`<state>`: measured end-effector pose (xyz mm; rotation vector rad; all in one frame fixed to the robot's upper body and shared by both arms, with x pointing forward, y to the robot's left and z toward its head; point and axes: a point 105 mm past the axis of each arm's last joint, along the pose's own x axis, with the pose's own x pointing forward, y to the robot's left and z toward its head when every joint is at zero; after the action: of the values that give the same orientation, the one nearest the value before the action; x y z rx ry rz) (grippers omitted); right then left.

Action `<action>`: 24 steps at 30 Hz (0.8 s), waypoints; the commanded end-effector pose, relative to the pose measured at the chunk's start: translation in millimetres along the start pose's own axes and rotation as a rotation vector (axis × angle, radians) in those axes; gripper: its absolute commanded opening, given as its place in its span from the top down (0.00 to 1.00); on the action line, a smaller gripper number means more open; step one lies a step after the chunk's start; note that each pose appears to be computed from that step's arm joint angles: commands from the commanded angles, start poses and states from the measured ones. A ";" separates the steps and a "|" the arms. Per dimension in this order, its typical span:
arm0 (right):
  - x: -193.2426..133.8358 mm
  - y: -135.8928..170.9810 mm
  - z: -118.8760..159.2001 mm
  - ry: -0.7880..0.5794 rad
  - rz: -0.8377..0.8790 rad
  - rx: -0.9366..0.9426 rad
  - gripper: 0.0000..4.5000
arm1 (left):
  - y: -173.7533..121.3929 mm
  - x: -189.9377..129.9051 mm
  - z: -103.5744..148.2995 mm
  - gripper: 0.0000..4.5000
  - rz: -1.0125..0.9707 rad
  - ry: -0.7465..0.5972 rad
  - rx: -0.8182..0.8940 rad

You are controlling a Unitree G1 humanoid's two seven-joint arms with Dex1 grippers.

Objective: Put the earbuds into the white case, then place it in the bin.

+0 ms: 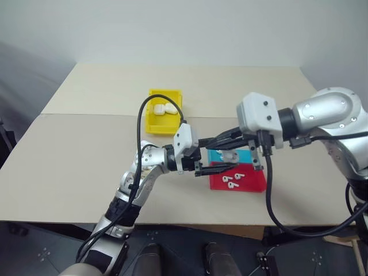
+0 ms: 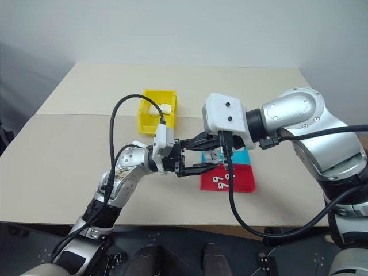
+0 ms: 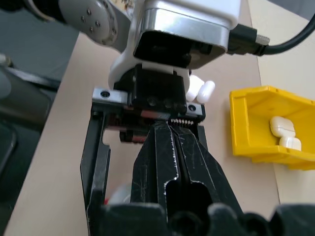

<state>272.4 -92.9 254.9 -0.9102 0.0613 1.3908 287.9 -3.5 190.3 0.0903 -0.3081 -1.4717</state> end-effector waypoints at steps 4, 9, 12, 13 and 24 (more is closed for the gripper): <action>-27.1 -6.4 -0.9 0.002 -0.099 0.015 0.99 | 2.1 -9.1 23.9 0.37 0.046 -0.063 0.076; -49.6 -19.8 15.2 -0.175 -0.275 0.123 0.99 | 15.2 -22.3 33.4 0.37 0.165 -0.063 0.107; -63.6 -25.5 15.0 -0.279 -0.433 0.228 0.99 | 46.7 -34.3 41.6 0.37 0.401 -0.051 0.139; -66.0 -25.2 12.8 -0.293 -0.475 0.253 0.99 | 58.4 -38.0 42.1 0.37 0.486 -0.031 0.160; -63.1 -20.0 -16.5 -0.228 -0.745 0.365 0.99 | 192.4 -85.0 18.5 0.37 1.211 0.242 0.221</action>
<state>287.0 -151.7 275.1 -0.3652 -0.1172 0.7722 457.0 101.5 235.9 0.2037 -0.2203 -0.2657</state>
